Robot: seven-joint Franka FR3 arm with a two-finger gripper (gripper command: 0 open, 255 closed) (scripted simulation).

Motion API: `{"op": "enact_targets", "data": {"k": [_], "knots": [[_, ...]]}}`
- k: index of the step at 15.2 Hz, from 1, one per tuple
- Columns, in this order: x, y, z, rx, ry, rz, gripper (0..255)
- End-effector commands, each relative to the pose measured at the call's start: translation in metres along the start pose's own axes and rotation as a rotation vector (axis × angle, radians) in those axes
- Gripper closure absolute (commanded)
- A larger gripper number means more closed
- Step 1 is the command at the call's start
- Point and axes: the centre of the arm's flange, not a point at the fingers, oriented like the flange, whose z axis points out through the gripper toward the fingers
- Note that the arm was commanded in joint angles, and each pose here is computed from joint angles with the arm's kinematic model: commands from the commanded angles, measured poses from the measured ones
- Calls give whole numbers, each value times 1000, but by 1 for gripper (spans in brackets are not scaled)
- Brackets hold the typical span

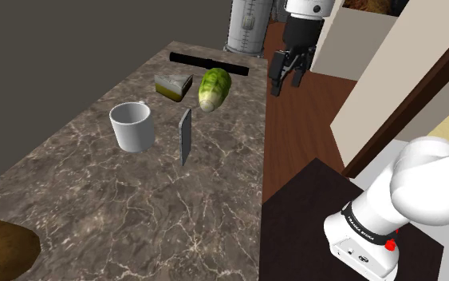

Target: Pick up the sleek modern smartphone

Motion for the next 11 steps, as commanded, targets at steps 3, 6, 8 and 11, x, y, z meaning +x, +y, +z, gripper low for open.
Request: {"op": "enact_targets", "data": {"k": [3, 6, 8, 11], "knots": [[25, -46, 4, -6, 18, -78, 0], [42, -81, 7, -11, 31, -135, 0], [52, -105, 9, -14, 39, -173, 0], [65, -141, 12, -19, 52, -231, 0]]}}
